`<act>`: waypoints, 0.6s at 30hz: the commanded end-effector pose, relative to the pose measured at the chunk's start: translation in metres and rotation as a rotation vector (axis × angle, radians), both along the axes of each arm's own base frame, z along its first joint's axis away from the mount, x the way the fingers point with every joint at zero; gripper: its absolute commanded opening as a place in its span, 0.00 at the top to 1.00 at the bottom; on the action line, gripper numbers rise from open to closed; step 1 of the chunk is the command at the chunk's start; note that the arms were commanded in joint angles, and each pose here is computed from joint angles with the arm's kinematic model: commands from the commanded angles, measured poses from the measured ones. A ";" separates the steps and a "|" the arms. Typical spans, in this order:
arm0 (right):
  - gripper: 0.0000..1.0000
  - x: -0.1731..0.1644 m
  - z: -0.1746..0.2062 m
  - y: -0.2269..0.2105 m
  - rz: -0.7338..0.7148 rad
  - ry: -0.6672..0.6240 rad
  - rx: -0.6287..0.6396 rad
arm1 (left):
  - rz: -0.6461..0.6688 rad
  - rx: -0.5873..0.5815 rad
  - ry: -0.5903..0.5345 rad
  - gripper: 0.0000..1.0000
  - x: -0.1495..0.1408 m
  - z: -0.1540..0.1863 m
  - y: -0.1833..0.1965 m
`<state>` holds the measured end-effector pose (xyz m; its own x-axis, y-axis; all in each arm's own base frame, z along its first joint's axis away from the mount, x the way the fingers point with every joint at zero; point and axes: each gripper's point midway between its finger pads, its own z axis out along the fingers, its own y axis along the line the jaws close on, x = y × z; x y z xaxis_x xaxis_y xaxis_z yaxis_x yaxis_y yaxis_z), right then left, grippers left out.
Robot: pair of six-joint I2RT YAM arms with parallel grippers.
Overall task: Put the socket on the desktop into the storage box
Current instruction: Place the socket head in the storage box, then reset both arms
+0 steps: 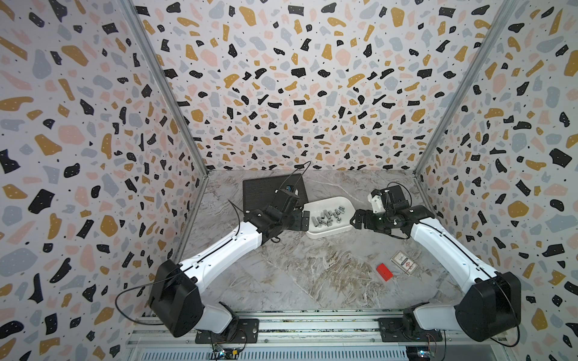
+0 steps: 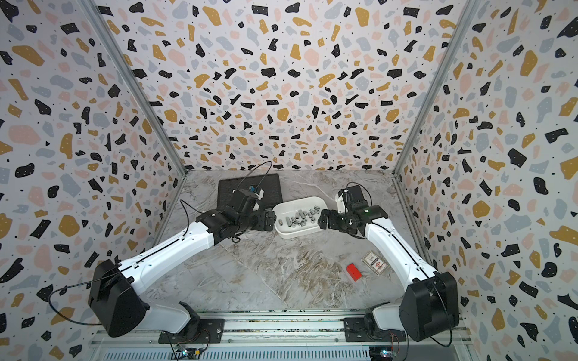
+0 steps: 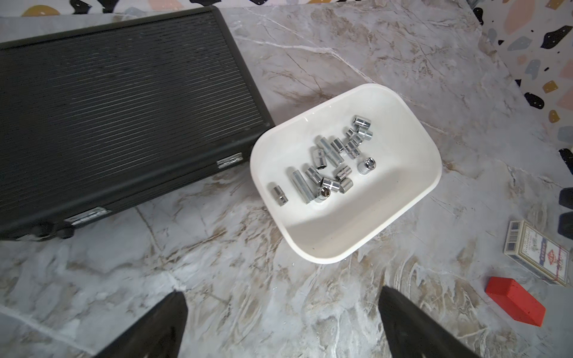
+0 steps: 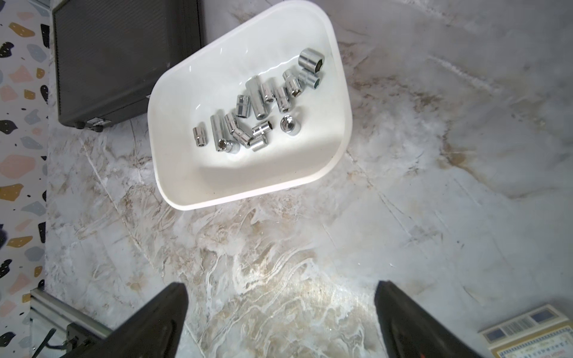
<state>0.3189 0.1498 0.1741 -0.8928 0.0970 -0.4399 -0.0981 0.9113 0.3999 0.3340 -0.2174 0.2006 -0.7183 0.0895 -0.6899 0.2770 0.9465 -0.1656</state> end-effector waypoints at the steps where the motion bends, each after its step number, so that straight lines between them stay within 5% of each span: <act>1: 0.00 0.019 0.021 -0.006 -0.019 -0.097 -0.037 | 0.050 0.033 -0.036 0.00 -0.001 0.009 0.027; 7: 0.00 0.043 0.043 -0.036 -0.107 -0.244 -0.202 | 0.146 0.070 -0.088 0.00 0.008 0.025 0.073; 18: 0.00 0.081 0.061 -0.153 -0.417 -0.519 -0.555 | 0.405 0.324 -0.289 0.01 0.043 0.026 0.203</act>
